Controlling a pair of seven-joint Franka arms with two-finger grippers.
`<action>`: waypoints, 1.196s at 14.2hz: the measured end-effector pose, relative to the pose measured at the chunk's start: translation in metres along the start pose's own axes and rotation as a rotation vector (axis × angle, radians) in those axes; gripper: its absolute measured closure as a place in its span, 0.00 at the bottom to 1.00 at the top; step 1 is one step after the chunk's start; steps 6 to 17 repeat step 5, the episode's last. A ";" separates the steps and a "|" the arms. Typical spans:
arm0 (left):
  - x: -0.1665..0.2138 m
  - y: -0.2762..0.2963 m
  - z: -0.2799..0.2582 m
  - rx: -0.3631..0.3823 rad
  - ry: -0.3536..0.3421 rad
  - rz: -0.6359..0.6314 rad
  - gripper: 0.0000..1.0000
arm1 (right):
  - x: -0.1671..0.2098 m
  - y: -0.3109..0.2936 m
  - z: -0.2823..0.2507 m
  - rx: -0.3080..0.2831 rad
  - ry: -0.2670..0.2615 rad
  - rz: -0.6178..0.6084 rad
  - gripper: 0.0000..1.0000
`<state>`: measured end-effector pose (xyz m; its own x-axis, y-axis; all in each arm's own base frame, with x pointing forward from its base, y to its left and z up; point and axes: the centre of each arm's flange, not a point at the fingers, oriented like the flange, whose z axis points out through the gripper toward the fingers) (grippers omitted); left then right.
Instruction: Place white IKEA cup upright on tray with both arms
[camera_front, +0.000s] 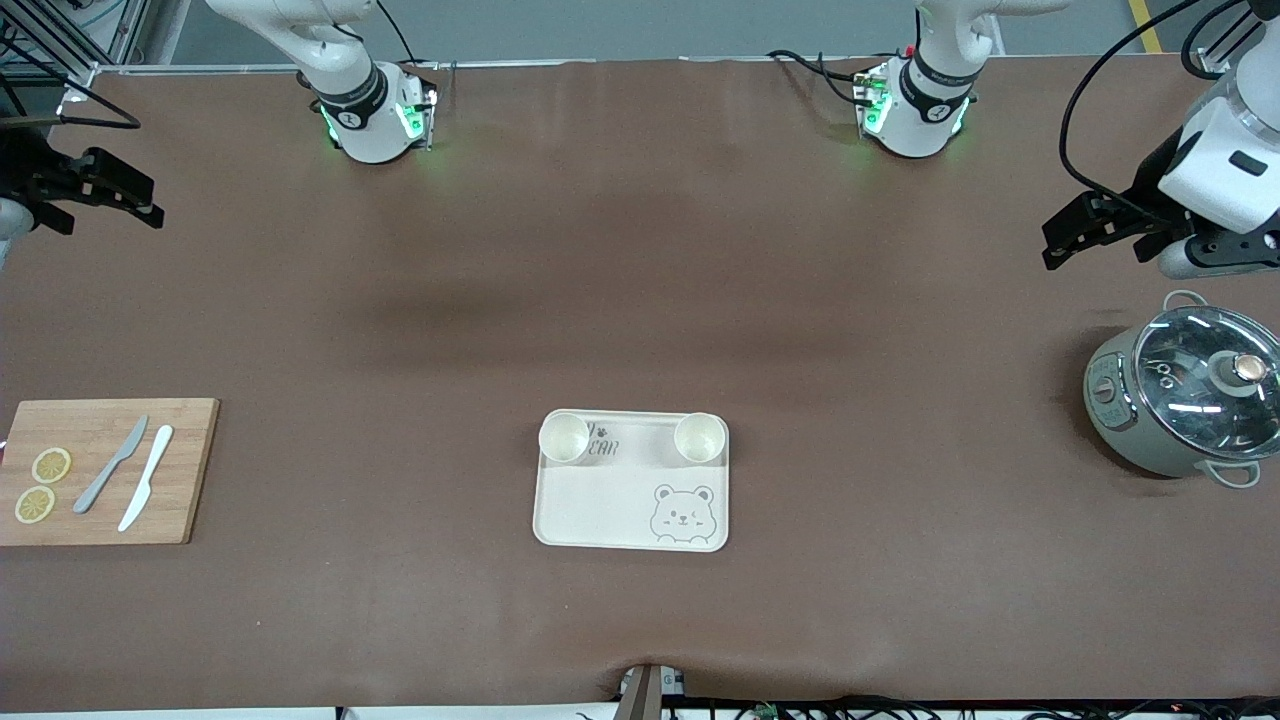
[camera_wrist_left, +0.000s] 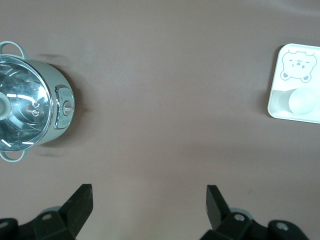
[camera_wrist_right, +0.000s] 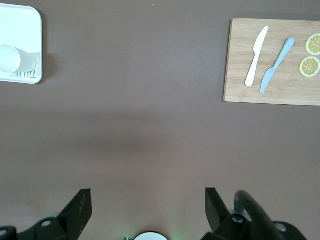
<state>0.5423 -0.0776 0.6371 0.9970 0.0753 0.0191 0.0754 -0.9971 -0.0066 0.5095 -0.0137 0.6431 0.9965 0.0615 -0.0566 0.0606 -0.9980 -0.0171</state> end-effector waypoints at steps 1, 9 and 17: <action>0.000 0.000 0.000 0.000 -0.001 0.000 0.00 | 0.000 0.000 0.000 0.000 0.000 0.000 0.00; -0.001 0.000 0.001 0.002 -0.009 0.001 0.00 | 0.000 0.001 0.000 0.000 -0.002 0.002 0.00; -0.001 0.000 0.001 0.002 -0.009 0.001 0.00 | 0.000 0.001 0.000 0.000 -0.002 0.002 0.00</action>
